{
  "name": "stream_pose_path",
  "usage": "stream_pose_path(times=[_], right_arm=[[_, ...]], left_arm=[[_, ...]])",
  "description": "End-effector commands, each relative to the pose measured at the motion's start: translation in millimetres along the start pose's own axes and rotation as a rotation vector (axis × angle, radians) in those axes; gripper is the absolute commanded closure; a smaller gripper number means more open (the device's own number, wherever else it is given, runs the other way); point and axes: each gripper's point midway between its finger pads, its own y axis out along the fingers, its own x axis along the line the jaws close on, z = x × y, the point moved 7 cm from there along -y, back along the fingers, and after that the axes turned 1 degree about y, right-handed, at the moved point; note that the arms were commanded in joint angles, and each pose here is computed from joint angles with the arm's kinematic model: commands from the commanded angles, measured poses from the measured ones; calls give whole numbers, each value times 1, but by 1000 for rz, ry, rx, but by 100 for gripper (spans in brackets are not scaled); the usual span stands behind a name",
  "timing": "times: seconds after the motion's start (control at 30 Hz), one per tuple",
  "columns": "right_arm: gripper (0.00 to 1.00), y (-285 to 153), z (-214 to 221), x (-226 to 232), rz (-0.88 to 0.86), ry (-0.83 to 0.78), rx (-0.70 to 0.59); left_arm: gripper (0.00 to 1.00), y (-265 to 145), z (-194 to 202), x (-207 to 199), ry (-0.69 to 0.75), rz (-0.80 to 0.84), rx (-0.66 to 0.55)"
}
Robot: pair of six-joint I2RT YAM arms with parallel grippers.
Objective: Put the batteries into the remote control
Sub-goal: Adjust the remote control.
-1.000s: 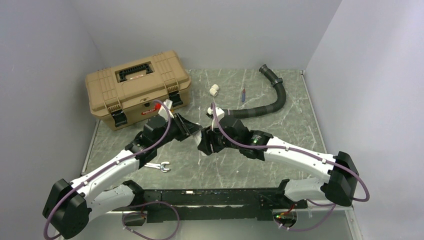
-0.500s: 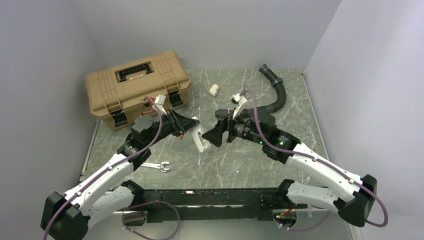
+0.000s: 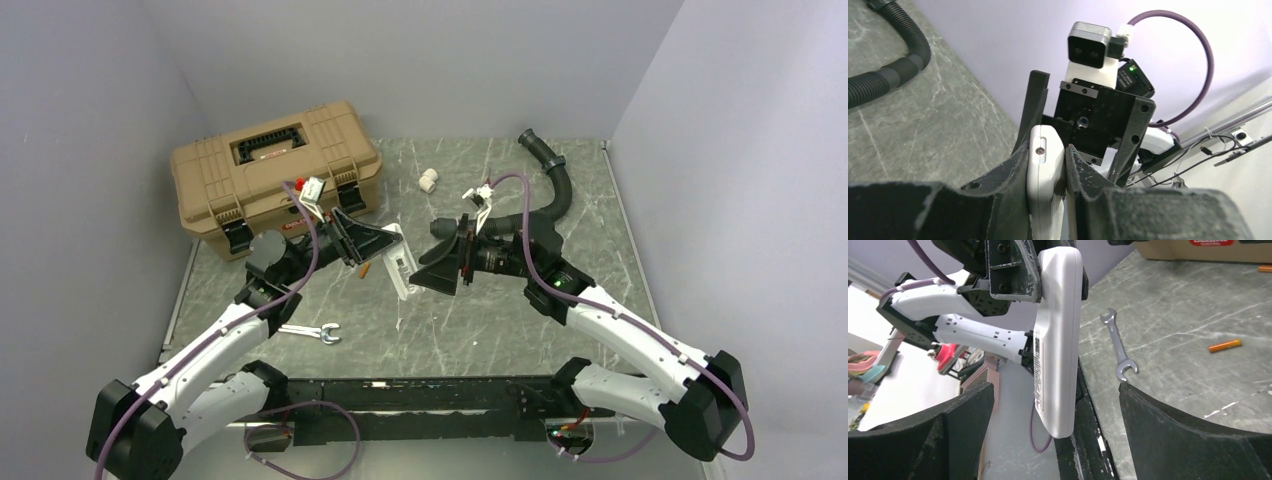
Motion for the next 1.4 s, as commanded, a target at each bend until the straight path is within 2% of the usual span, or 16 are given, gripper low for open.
stream_pose_path(times=[0.0,0.1,0.4,1.07,1.27,1.37], right_arm=[[5,1,-7,13,-110,-31,-13],[9,2,-6,11,-103,-31,1],[28,8,-8,9,-101,-16,22],[49,22,-7,11,-165,22,48],[65,24,-6,11,-172,27,51],[82,24,-6,12,-173,25,50]], left_arm=[[100,1,-12,-27,68,133,-21],[100,2,-14,-29,72,141,-24],[100,4,-17,-29,84,153,-46],[100,3,-17,-27,101,160,-76],[100,3,-17,-25,105,153,-83],[99,3,-17,-24,105,144,-88]])
